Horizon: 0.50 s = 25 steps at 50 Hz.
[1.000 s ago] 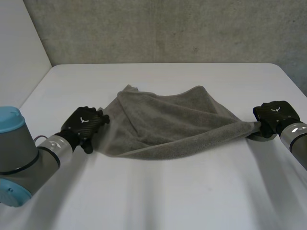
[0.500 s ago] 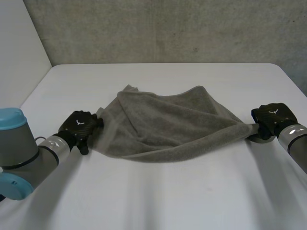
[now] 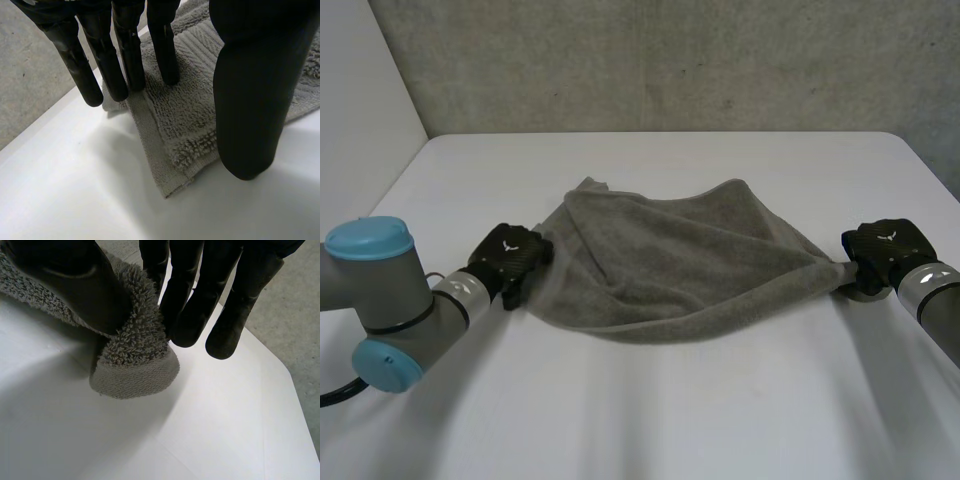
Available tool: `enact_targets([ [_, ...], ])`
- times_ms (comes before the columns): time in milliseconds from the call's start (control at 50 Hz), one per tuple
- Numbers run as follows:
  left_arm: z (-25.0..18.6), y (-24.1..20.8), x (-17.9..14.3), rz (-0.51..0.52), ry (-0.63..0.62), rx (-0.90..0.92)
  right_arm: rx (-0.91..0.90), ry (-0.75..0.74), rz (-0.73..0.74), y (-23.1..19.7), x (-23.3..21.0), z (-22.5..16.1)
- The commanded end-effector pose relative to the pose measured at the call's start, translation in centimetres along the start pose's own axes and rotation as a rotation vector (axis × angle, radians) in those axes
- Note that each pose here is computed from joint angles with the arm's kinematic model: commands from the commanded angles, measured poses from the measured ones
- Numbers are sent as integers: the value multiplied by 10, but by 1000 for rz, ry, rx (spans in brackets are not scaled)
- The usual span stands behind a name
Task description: Fold the towel.
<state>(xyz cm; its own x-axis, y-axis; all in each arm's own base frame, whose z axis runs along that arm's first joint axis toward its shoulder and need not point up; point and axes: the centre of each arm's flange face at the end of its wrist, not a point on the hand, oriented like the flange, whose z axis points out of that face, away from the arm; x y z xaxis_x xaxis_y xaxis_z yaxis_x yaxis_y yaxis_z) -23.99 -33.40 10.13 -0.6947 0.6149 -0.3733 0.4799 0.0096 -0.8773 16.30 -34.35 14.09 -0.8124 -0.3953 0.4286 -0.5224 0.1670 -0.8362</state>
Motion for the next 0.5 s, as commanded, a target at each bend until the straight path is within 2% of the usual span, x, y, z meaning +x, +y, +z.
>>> enact_targets([
  [20, 1, -4, 0, -22, 0, 12, -3, -2, -2, 1, -1, 0],
  [140, 3, -6, -1, -79, -3, 18, -8, -5, -3, 3, -2, 1],
  [500, 5, -10, 3, -106, 8, 34, -12, -6, -7, 4, -2, 2],
])
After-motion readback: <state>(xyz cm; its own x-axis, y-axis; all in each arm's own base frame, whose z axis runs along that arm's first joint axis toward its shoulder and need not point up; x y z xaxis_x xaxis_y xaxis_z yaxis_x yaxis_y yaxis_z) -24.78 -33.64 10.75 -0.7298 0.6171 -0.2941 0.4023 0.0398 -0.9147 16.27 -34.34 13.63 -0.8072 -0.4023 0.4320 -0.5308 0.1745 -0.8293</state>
